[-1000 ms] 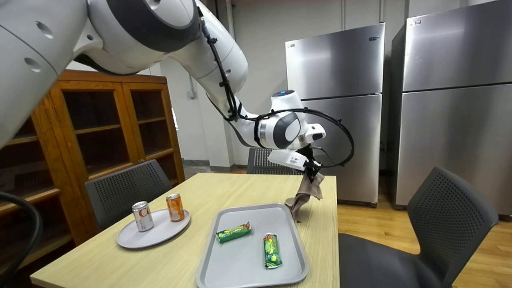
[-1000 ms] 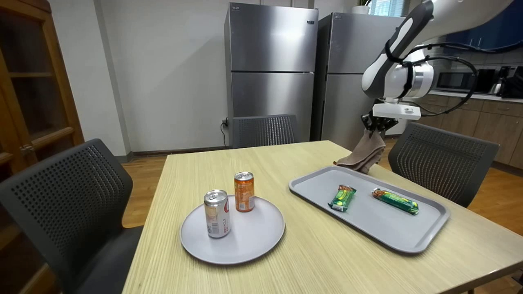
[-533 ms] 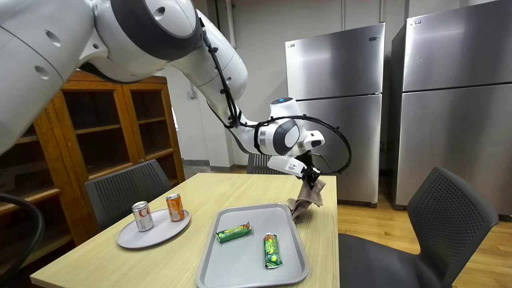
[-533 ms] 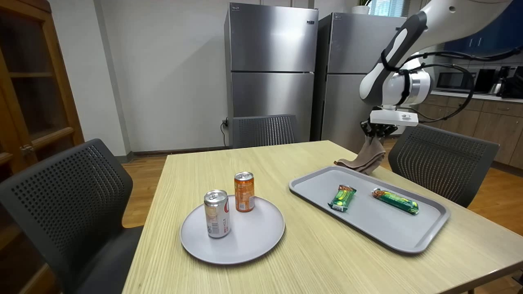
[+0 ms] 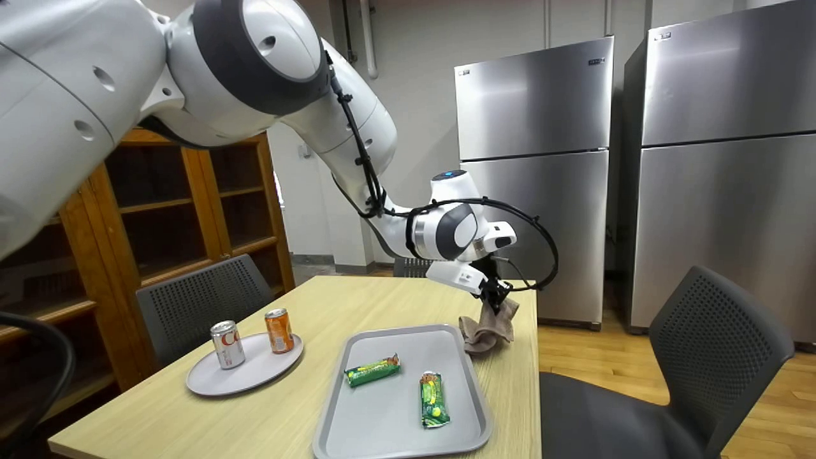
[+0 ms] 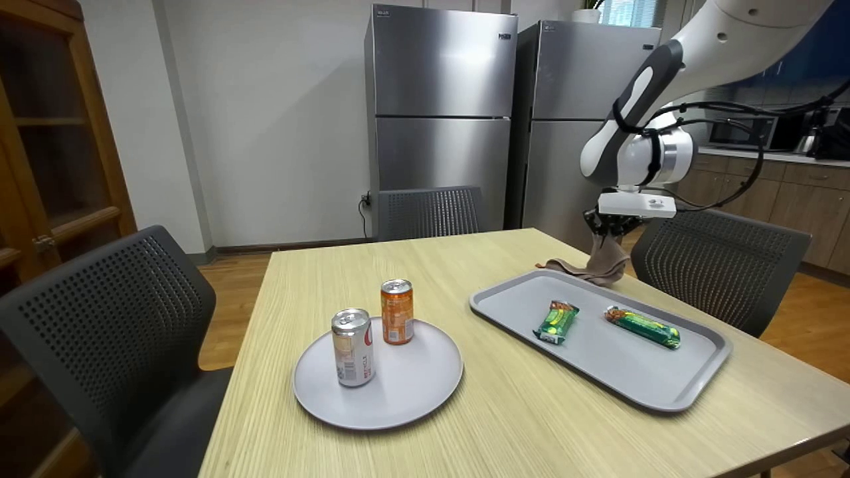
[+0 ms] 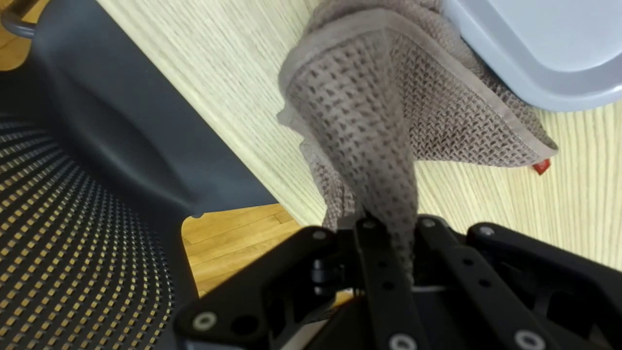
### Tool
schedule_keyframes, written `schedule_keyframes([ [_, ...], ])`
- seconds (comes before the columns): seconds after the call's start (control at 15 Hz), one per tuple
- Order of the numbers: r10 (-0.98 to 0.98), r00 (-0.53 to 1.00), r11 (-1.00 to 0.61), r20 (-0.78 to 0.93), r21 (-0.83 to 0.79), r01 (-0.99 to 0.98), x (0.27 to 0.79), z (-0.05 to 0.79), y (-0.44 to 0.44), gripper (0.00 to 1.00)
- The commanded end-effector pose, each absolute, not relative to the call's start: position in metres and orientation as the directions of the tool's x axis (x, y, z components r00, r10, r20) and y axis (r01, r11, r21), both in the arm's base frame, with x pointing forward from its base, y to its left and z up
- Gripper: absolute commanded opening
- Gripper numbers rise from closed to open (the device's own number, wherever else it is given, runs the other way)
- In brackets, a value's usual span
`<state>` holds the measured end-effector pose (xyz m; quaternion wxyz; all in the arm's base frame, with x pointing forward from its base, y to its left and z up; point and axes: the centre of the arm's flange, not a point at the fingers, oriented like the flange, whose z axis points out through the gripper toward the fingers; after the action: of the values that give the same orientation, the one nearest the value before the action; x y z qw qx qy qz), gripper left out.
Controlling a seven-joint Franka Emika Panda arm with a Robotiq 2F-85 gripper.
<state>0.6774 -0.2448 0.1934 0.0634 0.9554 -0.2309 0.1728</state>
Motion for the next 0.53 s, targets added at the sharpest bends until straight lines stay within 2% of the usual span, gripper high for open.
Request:
schedule_keyframes([
  [0.0, -0.427, 0.839, -0.878, 0.338, 0.066, -0.474, 0.691, 0.185, -0.242, 0.02],
  [0.4, -0.419, 0.856, -0.883, 0.302, 0.085, -0.462, 0.692, 0.165, -0.239, 0.02],
  [0.47, -0.419, 0.858, -0.883, 0.298, 0.087, -0.461, 0.692, 0.164, -0.238, 0.29],
])
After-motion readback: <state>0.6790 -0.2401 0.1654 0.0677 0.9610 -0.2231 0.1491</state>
